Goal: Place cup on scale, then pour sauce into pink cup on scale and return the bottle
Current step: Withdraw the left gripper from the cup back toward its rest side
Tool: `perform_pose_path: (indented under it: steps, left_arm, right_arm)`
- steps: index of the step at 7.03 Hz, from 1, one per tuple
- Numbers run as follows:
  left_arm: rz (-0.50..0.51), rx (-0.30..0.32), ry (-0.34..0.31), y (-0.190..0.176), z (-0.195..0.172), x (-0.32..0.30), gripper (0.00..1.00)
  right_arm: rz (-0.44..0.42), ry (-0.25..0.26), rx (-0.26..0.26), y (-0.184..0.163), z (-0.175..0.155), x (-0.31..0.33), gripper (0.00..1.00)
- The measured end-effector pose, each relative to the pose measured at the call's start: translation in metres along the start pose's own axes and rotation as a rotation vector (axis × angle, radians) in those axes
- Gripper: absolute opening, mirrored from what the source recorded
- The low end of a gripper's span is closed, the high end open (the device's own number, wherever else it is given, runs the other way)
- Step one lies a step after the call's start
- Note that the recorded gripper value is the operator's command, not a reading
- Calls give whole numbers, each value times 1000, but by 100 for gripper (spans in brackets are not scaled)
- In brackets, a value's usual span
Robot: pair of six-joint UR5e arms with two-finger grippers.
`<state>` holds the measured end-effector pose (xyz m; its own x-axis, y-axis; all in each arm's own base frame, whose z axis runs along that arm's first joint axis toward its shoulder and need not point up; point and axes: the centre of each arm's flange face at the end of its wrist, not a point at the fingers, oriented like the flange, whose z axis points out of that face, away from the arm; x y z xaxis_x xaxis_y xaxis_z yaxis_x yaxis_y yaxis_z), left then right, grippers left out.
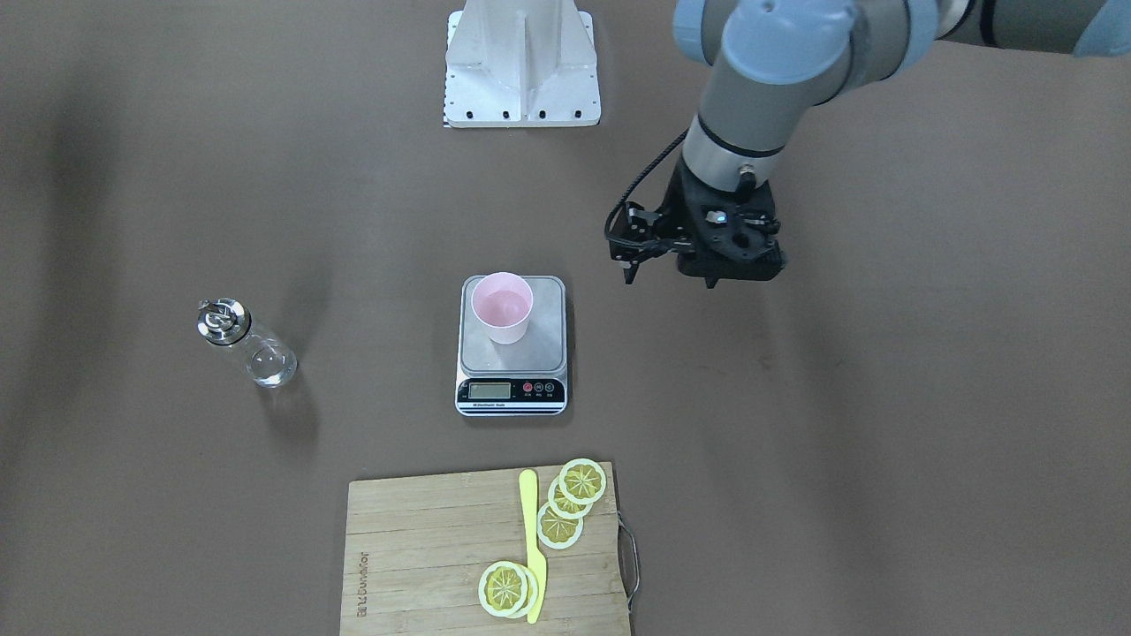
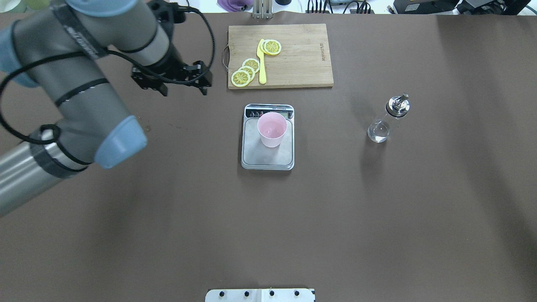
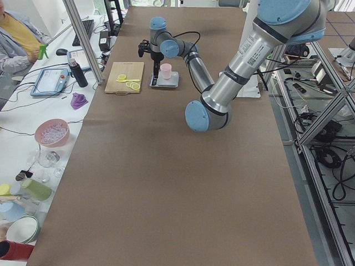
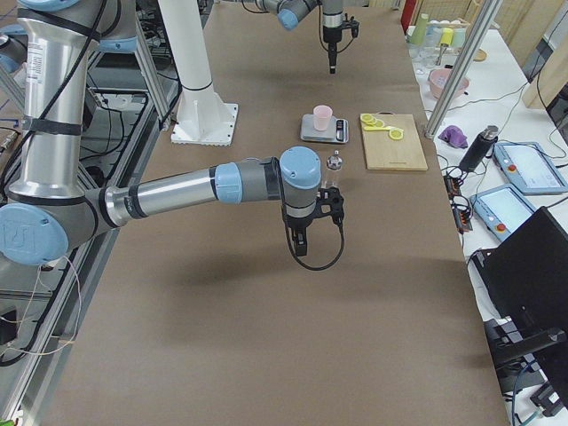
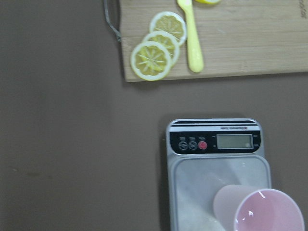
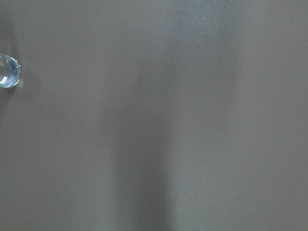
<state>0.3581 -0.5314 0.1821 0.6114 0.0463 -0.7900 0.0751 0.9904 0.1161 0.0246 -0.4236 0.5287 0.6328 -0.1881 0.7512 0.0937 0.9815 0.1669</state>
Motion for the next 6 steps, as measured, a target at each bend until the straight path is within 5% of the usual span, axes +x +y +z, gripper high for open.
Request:
perform_pose_path:
  steps: [6]
  left_arm:
    - [178,-23,-144,2,-23,-234,97]
  right_arm:
    - [-240,-87,19,-17,41,-67,100]
